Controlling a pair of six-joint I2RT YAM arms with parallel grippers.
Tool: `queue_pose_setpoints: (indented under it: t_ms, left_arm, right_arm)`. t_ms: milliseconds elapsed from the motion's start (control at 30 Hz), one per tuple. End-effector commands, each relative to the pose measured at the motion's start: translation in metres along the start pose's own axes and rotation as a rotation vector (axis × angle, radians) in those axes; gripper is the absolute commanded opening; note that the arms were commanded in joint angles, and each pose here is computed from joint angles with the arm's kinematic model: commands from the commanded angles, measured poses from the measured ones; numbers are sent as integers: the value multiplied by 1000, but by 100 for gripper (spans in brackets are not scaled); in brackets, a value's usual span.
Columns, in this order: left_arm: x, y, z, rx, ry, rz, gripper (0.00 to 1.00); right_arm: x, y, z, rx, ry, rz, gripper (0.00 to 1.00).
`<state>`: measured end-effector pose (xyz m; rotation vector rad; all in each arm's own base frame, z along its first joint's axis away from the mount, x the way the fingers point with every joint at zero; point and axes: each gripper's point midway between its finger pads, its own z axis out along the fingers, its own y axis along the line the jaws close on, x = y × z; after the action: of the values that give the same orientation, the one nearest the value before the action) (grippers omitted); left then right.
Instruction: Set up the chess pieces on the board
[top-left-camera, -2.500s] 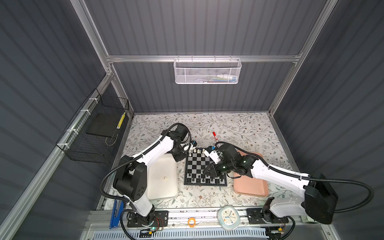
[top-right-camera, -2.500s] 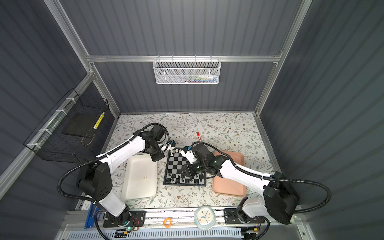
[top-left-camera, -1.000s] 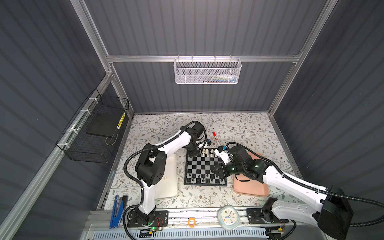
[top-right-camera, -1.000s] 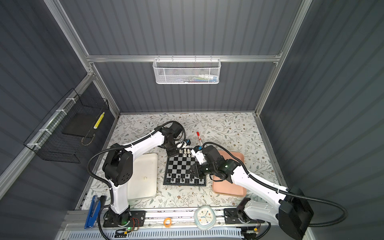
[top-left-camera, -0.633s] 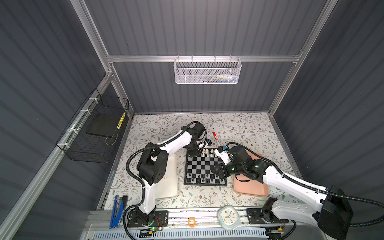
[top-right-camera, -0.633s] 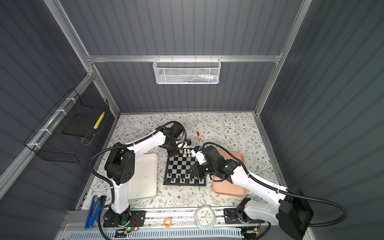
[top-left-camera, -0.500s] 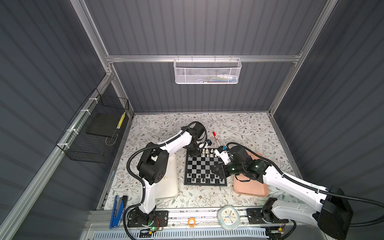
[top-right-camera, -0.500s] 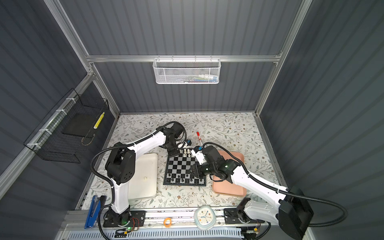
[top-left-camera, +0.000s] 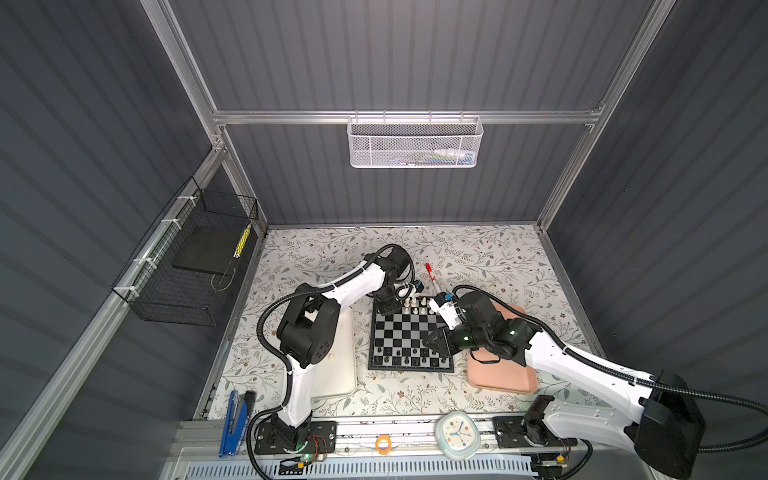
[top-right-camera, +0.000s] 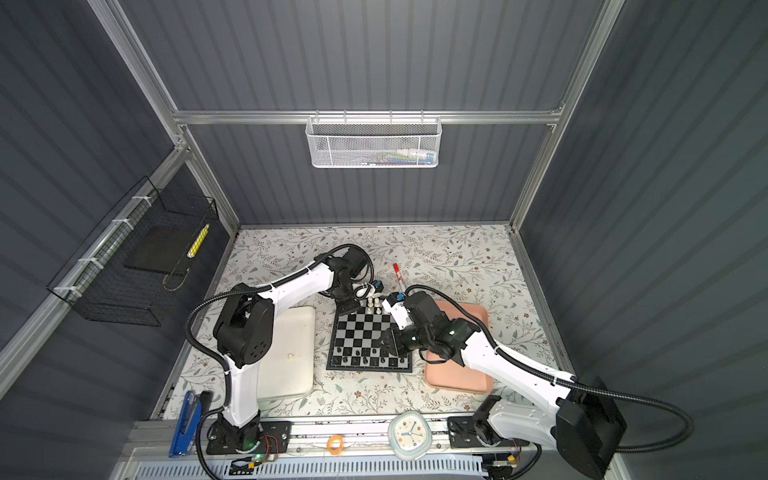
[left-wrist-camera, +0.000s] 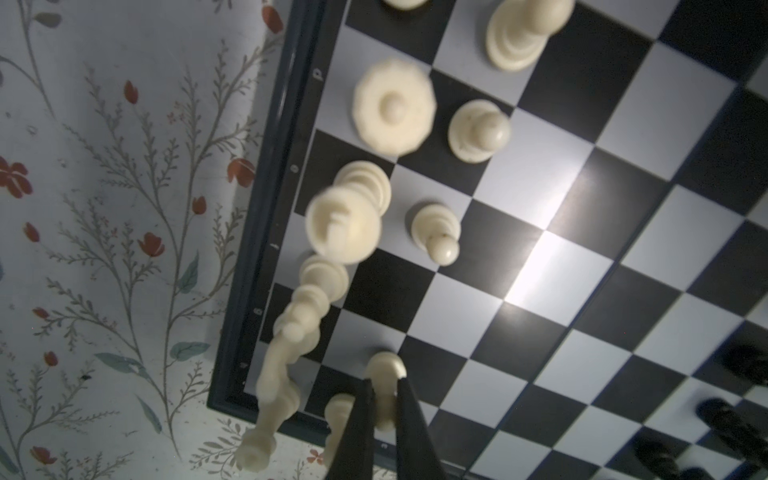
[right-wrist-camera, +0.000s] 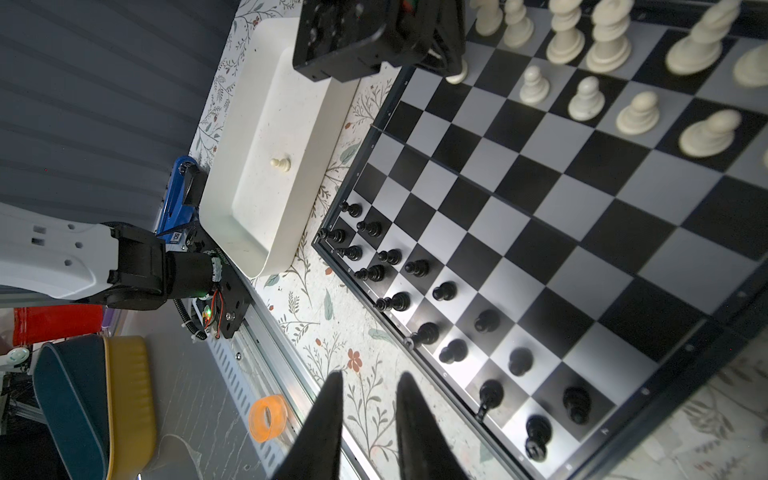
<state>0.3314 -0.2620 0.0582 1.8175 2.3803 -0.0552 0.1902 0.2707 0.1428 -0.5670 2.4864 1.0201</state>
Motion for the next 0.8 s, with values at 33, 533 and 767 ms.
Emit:
queue_pose_setpoints:
  t_ms: [33,533,767]
  left_arm:
    - [-8,4,0,-11,-5,26,11]
    - [-6,5,4,-14,6,30,11]
    - [-6,5,5,-13,7,31,14]
  right_arm:
    - [4,-4,2,10,19,9,25]
    - [6,-7,4,14,22,14,26]
    - [6,-7,4,14,22,14,26]
